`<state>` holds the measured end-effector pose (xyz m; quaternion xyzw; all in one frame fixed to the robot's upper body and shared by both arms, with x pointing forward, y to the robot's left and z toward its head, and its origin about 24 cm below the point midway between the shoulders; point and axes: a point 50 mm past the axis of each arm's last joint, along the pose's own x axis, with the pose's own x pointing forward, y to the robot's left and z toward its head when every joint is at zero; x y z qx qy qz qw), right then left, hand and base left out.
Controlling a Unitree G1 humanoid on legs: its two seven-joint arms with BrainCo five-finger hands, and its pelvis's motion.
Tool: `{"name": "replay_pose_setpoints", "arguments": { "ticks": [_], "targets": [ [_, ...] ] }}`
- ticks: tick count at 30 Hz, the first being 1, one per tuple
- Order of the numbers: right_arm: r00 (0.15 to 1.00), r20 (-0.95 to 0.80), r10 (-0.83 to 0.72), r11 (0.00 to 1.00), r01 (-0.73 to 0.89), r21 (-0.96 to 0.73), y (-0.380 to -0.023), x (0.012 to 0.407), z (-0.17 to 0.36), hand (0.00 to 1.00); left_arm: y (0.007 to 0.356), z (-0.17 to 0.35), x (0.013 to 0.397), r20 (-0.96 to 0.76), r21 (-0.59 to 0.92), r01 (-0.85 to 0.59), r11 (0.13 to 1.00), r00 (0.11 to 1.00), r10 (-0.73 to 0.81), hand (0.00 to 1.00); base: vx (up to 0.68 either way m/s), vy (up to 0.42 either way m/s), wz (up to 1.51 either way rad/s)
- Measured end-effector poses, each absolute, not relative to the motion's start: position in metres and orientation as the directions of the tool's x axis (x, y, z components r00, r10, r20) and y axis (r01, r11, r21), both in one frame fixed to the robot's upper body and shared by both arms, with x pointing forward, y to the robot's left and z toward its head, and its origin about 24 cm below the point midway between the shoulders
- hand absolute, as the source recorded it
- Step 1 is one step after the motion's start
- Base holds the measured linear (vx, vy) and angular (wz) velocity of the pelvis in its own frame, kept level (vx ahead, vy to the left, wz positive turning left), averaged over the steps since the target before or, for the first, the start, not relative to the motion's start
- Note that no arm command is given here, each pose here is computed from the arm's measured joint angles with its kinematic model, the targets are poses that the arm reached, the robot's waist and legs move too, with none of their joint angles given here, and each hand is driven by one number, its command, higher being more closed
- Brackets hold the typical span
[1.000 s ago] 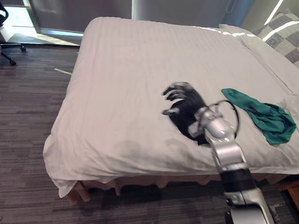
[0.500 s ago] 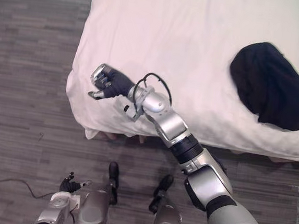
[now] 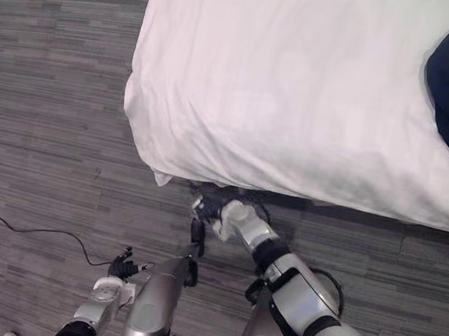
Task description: Tidy the bed and pick cloth on bed and put in laundry
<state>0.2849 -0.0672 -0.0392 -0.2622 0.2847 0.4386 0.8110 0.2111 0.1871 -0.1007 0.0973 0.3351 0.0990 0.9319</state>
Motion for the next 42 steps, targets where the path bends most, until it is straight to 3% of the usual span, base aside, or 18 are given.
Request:
{"name": "replay_pose_setpoints", "arguments": {
  "ticks": [2,5,9,11,14,16,19,24,26,29,33,38,42],
  "targets": [
    [0.429,-0.697,0.574,0.475,-0.868,-0.143,-0.063,0.271,-0.05,1.0,0.188,-0.099,0.212,-0.6,0.251,-0.121,0.96,0.759,0.252,0.0,0.01,-0.011,0.03],
    [0.481,-0.579,0.658,0.489,-0.858,-0.157,-0.045,0.263,-0.041,1.0,0.197,-0.099,0.209,-0.595,0.299,-0.104,0.949,0.757,0.27,0.0,-0.01,-0.017,-0.15],
    [0.594,-0.138,0.793,0.557,-0.797,-0.232,-0.026,0.271,0.042,1.0,0.207,-0.12,0.175,-0.672,0.343,-0.093,0.935,0.671,0.313,0.0,0.05,-0.03,-0.24],
    [0.548,0.141,0.824,0.566,-0.79,-0.235,-0.024,0.264,0.105,1.0,0.218,-0.13,0.154,-0.71,0.379,-0.103,0.92,0.605,0.361,0.0,0.1,-0.016,-0.26],
    [0.447,0.369,0.815,0.538,-0.821,-0.193,-0.032,0.255,0.159,1.0,0.225,-0.139,0.135,-0.746,0.407,-0.081,0.91,0.545,0.382,0.0,0.1,0.007,-0.23],
    [0.439,0.431,0.788,0.551,-0.816,-0.176,-0.041,0.259,0.177,1.0,0.227,-0.142,0.129,-0.754,0.422,-0.06,0.905,0.53,0.387,0.0,0.02,0.007,-0.25],
    [0.507,0.42,0.753,0.608,-0.78,-0.149,-0.049,0.271,0.181,1.0,0.231,-0.144,0.121,-0.756,0.43,-0.072,0.9,0.515,0.403,0.0,-0.03,-0.008,-0.3],
    [0.72,0.253,0.646,0.748,-0.664,-0.021,-0.066,0.306,0.149,1.0,0.234,-0.146,0.111,-0.765,0.439,-0.101,0.893,0.48,0.43,0.0,-0.11,-0.023,-0.3],
    [0.768,0.195,0.61,0.784,-0.621,-0.007,-0.07,0.319,0.141,1.0,0.235,-0.147,0.11,-0.766,0.437,-0.108,0.893,0.475,0.433,0.0,-0.13,-0.029,-0.3],
    [0.861,0.187,0.473,0.875,-0.484,0.017,-0.094,0.353,0.154,1.0,0.23,-0.14,0.132,-0.742,0.401,-0.158,0.902,0.521,0.421,0.0,-0.12,-0.024,0.01],
    [0.923,0.234,0.305,0.951,-0.31,-0.015,-0.14,0.386,0.197,1.0,0.225,-0.124,0.171,-0.682,0.36,-0.198,0.912,0.611,0.402,0.0,-0.18,-0.026,0.12],
    [0.993,0.07,0.097,0.994,-0.1,0.042,-0.205,0.393,0.162,1.0,0.212,-0.12,0.185,-0.679,0.343,-0.156,0.926,0.64,0.36,0.0,-0.03,-0.012,-0.03],
    [1.0,-0.027,-0.005,0.989,0.009,0.147,-0.237,0.381,0.127,1.0,0.204,-0.109,0.202,-0.634,0.316,-0.154,0.936,0.7,0.33,0.0,0.07,0.023,-0.01]
  ]
}}
